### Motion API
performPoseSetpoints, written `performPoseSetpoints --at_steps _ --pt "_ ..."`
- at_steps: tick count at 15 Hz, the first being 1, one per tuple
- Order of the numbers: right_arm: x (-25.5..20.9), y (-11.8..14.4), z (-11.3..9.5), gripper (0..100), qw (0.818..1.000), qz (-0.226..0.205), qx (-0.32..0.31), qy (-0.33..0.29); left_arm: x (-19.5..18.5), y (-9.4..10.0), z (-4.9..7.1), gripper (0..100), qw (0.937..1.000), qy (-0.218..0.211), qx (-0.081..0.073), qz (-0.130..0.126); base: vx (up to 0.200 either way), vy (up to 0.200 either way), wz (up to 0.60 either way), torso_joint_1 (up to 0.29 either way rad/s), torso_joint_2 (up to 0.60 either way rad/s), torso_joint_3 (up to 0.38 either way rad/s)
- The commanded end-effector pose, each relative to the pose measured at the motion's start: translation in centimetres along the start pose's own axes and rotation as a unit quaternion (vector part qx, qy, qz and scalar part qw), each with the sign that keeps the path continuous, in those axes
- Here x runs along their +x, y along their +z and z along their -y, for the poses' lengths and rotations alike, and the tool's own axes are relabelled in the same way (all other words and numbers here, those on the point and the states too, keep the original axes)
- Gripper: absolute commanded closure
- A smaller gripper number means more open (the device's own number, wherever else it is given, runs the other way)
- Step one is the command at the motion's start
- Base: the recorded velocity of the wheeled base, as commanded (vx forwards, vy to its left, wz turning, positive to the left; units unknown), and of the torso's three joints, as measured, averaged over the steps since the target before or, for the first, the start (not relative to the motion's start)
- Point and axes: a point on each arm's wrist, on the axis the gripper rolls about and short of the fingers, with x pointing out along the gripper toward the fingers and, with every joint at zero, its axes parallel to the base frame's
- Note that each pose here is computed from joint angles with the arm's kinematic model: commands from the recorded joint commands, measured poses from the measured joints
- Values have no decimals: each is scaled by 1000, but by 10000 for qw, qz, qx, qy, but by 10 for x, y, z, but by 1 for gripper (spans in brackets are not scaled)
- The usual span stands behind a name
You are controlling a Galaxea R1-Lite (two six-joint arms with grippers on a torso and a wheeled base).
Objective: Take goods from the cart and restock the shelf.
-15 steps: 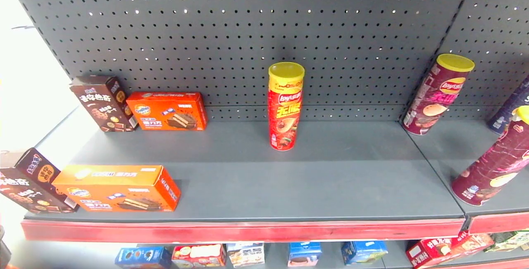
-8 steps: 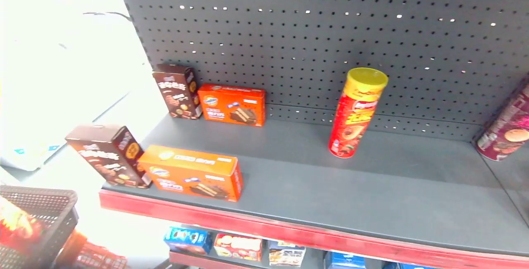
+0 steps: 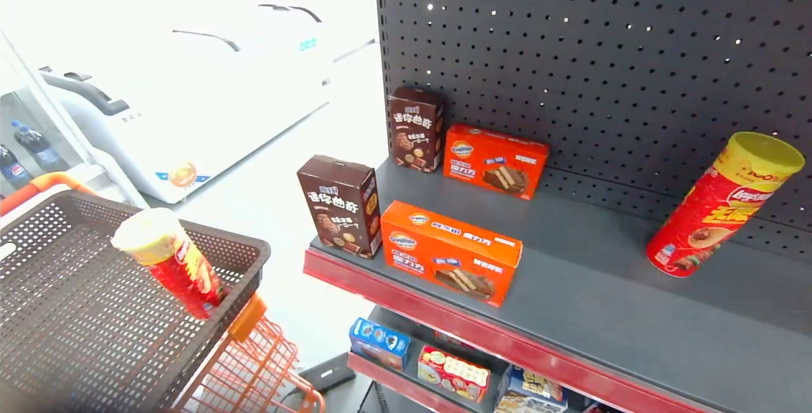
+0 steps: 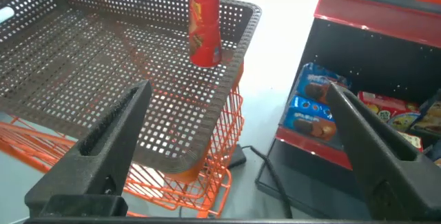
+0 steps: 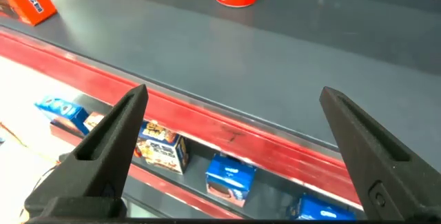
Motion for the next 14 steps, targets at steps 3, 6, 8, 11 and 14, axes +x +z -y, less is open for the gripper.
performPoseSetpoints --at_steps 3,6,8,11,14 --pt "0 0 0 0 10000 -9 3 -2 0 0 0 0 10000 -1 1 3 0 0 0 0 0 0" --pt "0 0 0 0 10000 -9 3 -2 0 0 0 0 10000 -8 1 -5 0 0 0 0 0 0" --pt "0 0 0 0 10000 -9 3 -2 0 1 0 0 10000 60 5 49 0 0 0 0 0 0" --pt "0 0 0 0 10000 -9 3 -2 -5 32 0 0 9995 143 218 -152 0 0 0 0 0 0" --pt "0 0 0 0 10000 -9 3 -2 10 57 1 0 9967 67 261 -762 0 0 0 0 0 0"
